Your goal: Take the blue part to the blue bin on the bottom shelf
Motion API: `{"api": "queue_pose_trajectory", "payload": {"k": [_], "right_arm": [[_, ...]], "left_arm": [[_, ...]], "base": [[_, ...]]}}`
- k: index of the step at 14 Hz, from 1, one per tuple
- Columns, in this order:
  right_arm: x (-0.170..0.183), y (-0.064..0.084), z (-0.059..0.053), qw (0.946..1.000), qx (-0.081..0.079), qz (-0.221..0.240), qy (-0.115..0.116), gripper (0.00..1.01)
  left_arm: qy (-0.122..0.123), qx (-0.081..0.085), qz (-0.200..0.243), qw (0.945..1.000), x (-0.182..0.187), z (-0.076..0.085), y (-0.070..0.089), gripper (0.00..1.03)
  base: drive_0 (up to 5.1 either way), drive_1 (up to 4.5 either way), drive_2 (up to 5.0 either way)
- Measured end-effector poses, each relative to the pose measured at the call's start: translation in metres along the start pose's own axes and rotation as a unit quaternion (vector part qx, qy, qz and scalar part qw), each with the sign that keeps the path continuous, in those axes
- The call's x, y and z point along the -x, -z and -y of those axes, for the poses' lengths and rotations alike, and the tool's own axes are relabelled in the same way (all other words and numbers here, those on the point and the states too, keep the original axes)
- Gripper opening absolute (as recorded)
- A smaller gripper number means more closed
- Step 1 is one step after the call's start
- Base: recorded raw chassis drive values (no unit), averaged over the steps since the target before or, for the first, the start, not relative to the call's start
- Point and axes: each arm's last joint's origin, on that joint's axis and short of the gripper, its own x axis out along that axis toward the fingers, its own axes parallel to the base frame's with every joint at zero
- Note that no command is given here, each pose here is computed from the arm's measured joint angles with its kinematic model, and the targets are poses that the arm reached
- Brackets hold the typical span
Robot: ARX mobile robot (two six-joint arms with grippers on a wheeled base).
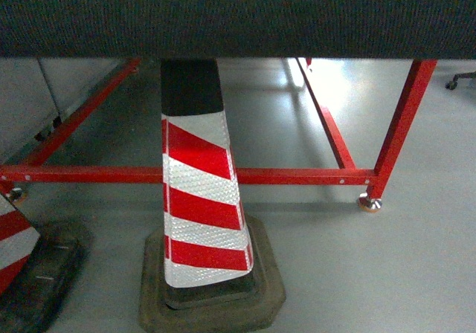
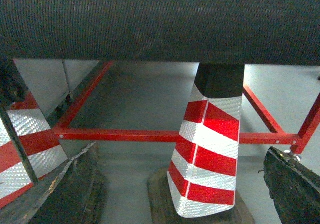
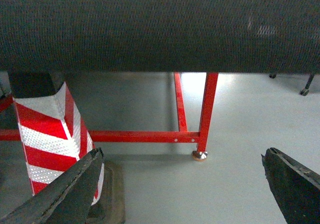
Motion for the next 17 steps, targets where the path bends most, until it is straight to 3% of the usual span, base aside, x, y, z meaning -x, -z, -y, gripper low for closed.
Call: {"api": "queue_pose_trajectory", "payload": {"k": [17], "right_arm": [[0.0000,-0.0006,0.0000,1.0000,0.001,0.003,0.000,0.98]], "left_arm": [[-0.001,0.000,0.002,1.0000,0.0000,0.0000,-0.0004,0.98]], "base": [[0.0,0.00,0.0]]}}
